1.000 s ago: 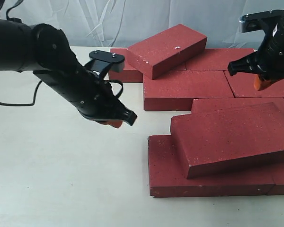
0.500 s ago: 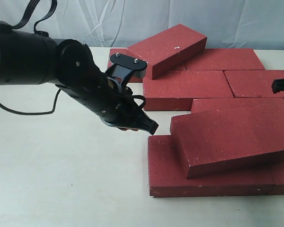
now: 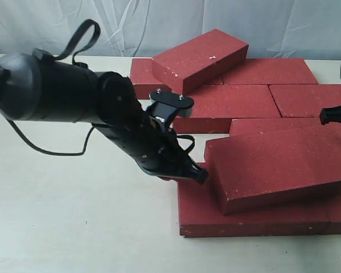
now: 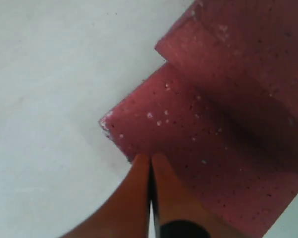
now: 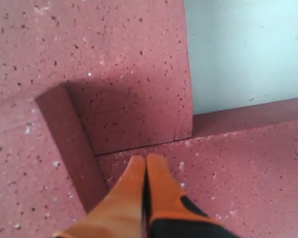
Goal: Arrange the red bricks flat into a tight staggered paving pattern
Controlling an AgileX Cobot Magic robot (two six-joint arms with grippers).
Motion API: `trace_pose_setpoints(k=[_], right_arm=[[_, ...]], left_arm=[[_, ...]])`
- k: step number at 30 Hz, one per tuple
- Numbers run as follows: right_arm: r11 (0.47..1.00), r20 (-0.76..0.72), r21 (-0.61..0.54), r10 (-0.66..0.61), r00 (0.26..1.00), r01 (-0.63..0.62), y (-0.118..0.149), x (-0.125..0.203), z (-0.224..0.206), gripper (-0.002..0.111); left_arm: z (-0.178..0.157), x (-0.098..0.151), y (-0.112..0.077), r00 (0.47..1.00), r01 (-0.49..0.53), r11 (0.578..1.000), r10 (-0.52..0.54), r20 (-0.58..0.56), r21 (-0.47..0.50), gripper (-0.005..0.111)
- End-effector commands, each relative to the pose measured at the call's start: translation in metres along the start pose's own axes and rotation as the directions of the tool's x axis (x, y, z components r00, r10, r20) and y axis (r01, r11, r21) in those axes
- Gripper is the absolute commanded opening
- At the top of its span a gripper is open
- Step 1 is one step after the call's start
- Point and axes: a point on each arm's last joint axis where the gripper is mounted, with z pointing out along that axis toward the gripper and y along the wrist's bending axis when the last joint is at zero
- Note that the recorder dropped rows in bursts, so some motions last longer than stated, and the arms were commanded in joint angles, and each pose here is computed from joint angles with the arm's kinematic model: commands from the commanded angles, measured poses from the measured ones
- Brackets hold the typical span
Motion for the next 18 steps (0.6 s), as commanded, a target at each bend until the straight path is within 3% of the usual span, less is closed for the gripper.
trace_pose_setpoints(k=[1,6,12,18], right_arm=[[1.000,0.000,0.000,-0.001,1.000,0.001,0.000,0.000,0.001,-0.001],[0.986,-0.043,-0.161,-0.051,0.998,0.043,0.016,0.001,0.008,-0.001],[0.978,-0.056,-0.203,-0.068,0.996,0.056,0.021,0.001,0.002,-0.001],[0.926,0.002,-0.360,-0.120,0.993,0.113,0.034,0.002,-0.011,-0.001]], left_arm=[[0.015,0.004,-0.011,1.000,-0.020,0.999,0.020,-0.005,0.028,0.000],[0.016,0.001,-0.014,0.999,-0.034,0.999,0.033,0.033,0.027,0.000],[0.009,-0.001,-0.016,0.998,-0.038,0.999,0.036,0.050,0.032,0.000],[-0.023,-0.008,-0.021,0.981,-0.150,0.989,0.149,0.120,-0.004,0.000]])
